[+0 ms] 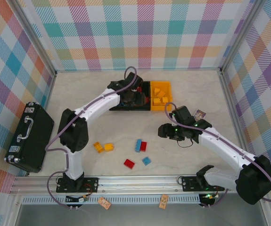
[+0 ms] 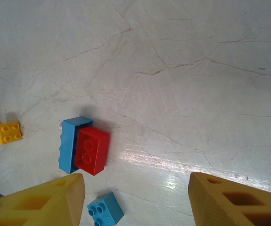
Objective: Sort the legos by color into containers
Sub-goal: Place the lego in the container, then pick up the lego from the bottom-center of the table, then place the lego in the container.
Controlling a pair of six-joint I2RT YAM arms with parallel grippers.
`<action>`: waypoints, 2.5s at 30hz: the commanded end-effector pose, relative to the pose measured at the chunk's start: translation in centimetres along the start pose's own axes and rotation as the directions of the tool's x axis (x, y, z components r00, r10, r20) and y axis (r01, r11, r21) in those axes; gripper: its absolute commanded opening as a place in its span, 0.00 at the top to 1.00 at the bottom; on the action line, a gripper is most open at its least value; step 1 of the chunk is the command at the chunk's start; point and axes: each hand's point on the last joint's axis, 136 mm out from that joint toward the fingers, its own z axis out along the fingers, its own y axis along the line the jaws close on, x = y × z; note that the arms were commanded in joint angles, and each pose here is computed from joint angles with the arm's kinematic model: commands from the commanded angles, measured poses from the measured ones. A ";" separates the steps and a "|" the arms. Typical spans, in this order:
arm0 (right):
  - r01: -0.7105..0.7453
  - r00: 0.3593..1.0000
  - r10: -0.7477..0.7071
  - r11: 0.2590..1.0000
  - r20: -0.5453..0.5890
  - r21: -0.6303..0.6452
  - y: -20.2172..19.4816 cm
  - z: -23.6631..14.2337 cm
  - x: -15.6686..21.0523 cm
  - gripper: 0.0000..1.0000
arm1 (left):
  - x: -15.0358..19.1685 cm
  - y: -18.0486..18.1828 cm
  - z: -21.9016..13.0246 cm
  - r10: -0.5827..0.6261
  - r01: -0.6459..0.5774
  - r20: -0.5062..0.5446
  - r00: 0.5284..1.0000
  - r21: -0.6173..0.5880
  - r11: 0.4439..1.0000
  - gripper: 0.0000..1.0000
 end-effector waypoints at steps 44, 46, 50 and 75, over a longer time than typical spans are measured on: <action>0.475 0.845 -0.385 0.859 -0.372 0.192 4.9 9.4 13.4 0.42 | 17.0 13.4 -3.8 -0.261 0.267 -0.177 0.949 0.005 0.964 0.43; 0.481 0.840 -0.383 0.854 -0.383 0.200 4.8 9.6 13.5 0.49 | 17.0 13.4 -3.8 -0.266 0.271 -0.175 0.948 0.002 0.963 0.43; 0.498 0.836 -0.407 0.844 -0.369 0.198 5.1 9.1 13.0 0.63 | 16.8 13.4 -3.7 -0.271 0.275 -0.173 0.947 -0.001 0.961 0.43; 0.342 0.939 -0.341 0.939 -0.029 0.022 14.7 8.0 -9.8 0.66 | 14.7 13.3 -5.2 -0.328 0.331 -0.083 0.941 0.018 0.944 0.44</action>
